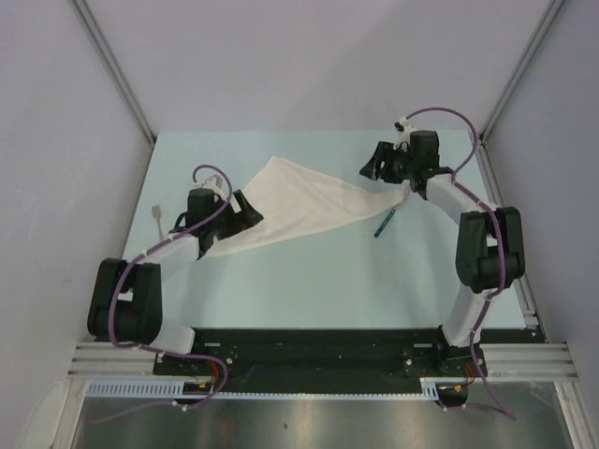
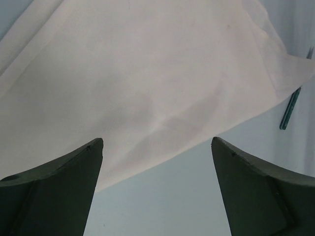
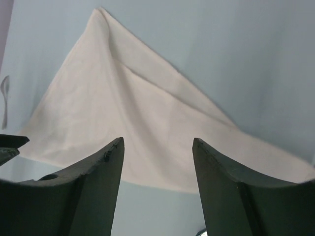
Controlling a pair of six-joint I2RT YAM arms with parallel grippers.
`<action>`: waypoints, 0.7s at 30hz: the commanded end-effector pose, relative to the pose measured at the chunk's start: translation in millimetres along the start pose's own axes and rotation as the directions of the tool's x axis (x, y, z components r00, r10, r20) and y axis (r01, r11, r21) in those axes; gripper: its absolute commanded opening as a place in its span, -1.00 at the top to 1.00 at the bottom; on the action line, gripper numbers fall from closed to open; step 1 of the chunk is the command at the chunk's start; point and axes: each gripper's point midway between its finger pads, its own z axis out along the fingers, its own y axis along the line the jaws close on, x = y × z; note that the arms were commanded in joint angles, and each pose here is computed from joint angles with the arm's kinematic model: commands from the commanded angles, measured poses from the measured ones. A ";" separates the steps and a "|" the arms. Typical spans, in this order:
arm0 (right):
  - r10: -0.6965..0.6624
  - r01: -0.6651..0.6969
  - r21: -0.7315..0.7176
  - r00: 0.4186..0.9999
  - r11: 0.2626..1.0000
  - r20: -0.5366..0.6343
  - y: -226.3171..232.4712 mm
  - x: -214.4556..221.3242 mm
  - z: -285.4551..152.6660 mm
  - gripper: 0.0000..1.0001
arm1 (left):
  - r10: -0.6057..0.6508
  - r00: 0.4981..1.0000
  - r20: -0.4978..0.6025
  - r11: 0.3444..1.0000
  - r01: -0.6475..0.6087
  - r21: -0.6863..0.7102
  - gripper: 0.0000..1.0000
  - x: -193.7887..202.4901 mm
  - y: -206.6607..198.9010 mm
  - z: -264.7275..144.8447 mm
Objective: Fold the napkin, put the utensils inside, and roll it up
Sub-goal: Fold the napkin
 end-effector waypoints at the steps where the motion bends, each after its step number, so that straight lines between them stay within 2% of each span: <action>1: -0.173 0.174 -0.005 0.976 0.985 -0.130 -24.8 11.6 21.2 -0.28 | 0.001 0.999 0.033 1.000 -0.002 0.030 -0.90 -17.2 -8.2 21.1; 8: -0.262 0.284 0.103 0.947 0.953 -0.186 -67.3 2.8 48.8 -0.39 | 0.004 1.000 0.009 0.999 -0.004 -0.034 -0.91 -4.7 13.5 34.6; 13: -0.299 0.337 0.104 0.915 0.936 -0.271 -88.4 22.0 46.8 -0.40 | 0.019 1.000 -0.001 0.996 -0.019 -0.088 -0.91 2.2 33.5 43.8; 21: -0.328 0.369 0.120 0.906 0.922 -0.269 -95.8 25.7 37.3 -0.39 | 0.015 1.000 -0.018 0.993 -0.017 -0.116 -0.91 11.1 46.8 46.7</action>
